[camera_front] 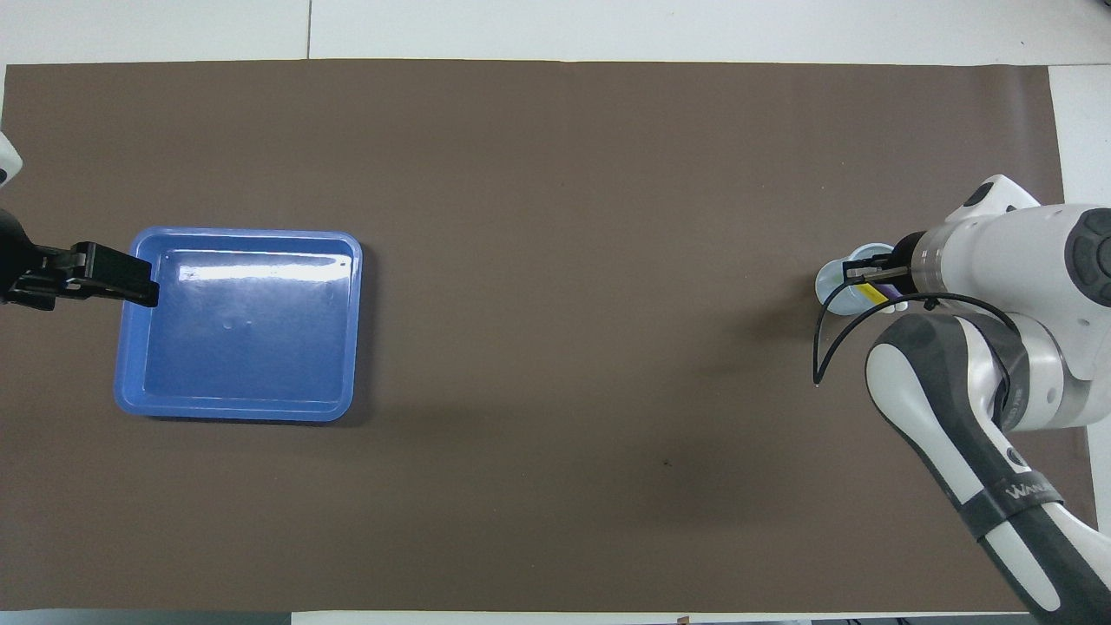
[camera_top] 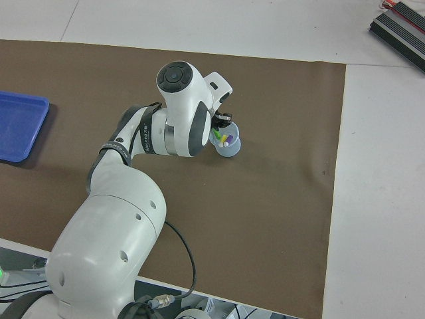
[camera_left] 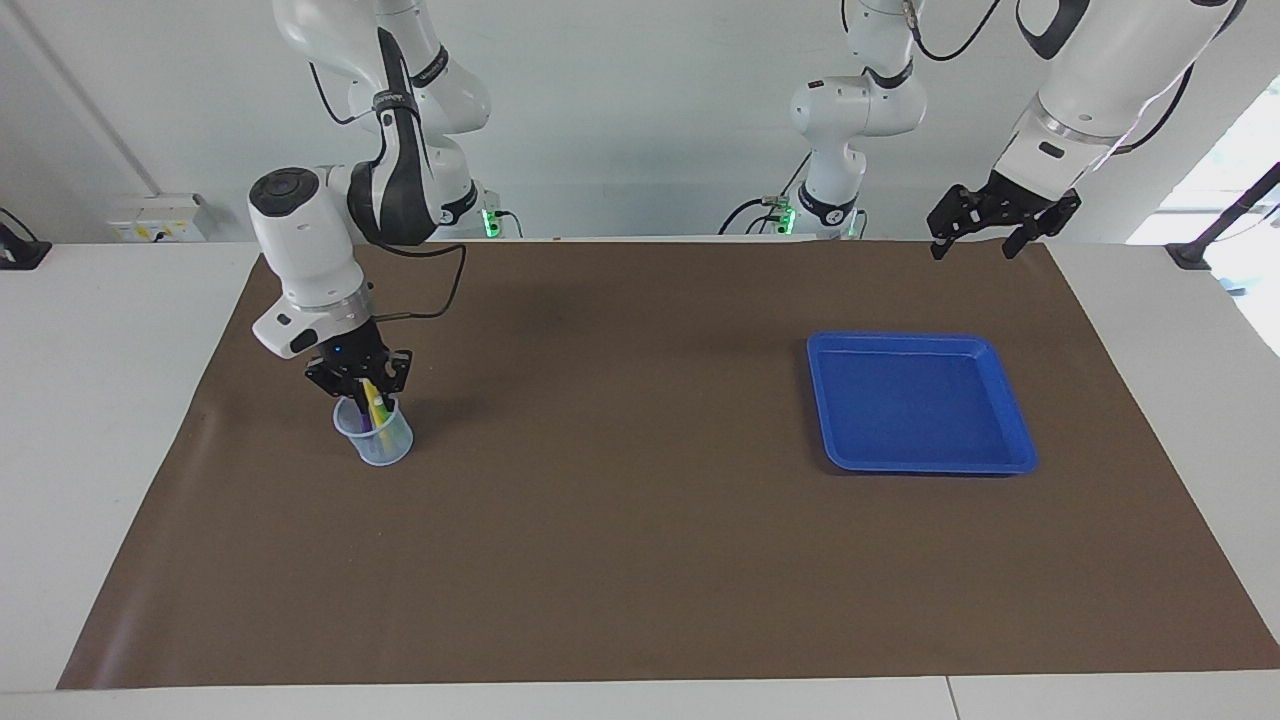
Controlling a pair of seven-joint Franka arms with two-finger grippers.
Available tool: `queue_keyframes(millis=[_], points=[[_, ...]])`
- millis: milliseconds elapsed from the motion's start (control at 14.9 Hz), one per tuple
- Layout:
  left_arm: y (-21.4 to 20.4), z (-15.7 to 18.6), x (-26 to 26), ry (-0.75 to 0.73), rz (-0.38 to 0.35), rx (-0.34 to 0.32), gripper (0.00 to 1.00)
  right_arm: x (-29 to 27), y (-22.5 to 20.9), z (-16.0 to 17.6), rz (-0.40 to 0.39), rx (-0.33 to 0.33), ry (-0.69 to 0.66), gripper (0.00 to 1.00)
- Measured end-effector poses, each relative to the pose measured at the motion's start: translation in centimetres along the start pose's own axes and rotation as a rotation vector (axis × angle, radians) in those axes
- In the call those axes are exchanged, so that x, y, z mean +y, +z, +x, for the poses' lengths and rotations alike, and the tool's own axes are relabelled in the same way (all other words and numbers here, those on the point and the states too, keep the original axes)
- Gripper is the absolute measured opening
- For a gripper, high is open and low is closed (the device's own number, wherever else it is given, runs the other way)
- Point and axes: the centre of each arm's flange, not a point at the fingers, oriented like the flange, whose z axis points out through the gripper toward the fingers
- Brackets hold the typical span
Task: Right arm passes pens to left for tray arrangement
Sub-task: 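Reach the right gripper into the white cup and grasp the green pen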
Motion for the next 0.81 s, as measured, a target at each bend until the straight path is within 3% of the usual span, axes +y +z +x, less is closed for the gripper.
queue_keyframes(millis=[337, 808], points=[[0.0, 0.0, 0.0, 0.000, 0.000, 0.000, 1.00, -0.1, -1.9, 0.4, 0.020, -0.005, 0.017, 0.17], [0.0, -0.1, 0.0, 0.000, 0.000, -0.003, 1.00, 1.9, -12.2, -0.4, 0.032, -0.062, 0.031, 0.17]])
